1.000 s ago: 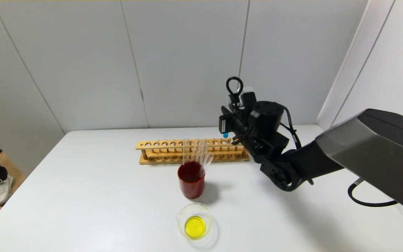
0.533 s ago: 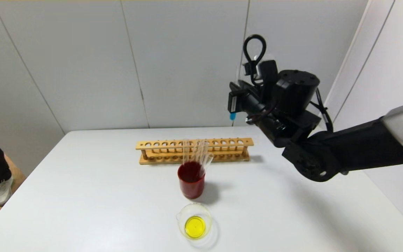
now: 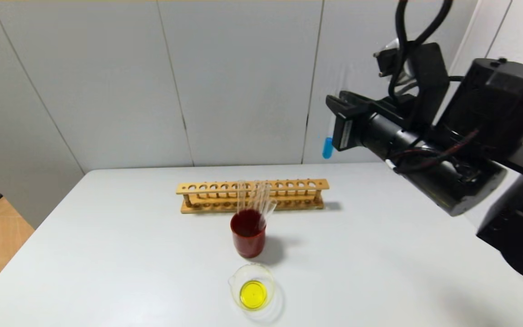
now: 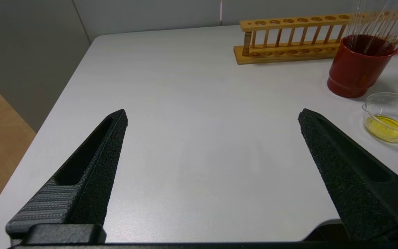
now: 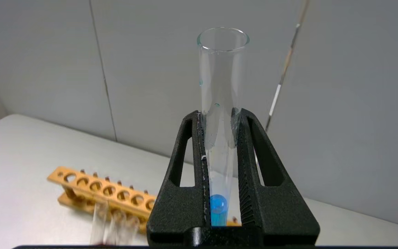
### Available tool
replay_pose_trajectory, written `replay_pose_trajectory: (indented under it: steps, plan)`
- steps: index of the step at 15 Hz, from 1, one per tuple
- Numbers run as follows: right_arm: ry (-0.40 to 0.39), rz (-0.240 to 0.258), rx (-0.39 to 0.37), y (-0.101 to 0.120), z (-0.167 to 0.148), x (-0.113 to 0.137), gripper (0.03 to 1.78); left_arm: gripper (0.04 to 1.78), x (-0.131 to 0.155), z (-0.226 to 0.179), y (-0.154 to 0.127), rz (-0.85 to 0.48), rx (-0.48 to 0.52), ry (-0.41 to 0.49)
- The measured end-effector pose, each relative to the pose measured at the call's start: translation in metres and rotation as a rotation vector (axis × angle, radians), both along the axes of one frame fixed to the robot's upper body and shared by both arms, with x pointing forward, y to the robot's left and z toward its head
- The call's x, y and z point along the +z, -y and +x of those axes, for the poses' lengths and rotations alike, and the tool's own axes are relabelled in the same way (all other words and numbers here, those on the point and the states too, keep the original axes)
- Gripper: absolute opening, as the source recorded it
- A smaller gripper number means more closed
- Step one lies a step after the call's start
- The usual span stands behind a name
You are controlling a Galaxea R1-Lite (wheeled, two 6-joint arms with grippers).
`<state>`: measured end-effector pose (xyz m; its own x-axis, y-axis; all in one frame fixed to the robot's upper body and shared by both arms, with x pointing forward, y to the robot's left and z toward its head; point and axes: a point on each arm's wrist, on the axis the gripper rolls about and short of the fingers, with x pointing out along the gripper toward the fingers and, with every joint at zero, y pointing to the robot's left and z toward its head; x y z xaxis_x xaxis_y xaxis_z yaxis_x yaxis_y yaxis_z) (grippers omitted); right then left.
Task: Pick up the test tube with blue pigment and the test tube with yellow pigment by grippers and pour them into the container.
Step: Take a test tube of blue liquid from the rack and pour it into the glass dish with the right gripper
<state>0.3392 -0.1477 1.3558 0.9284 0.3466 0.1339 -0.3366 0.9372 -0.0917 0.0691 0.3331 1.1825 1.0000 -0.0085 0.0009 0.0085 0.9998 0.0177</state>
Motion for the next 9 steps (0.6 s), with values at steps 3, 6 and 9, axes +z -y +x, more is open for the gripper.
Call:
replay_pose_trajectory:
  steps: [3,6,9]
  plan:
    - [-0.039,-0.044,0.009,0.018,-0.027,-0.015,0.32,1.75,0.000,0.000,0.000,0.000,0.001,0.000]
    - [-0.116,-0.107,0.022,0.030,-0.046,-0.043,0.32,1.75,0.000,0.000,0.000,-0.001,0.001,0.000]
    - [-0.178,-0.169,0.041,0.037,-0.059,-0.066,0.32,1.75,0.000,0.000,0.000,0.000,0.000,0.000]
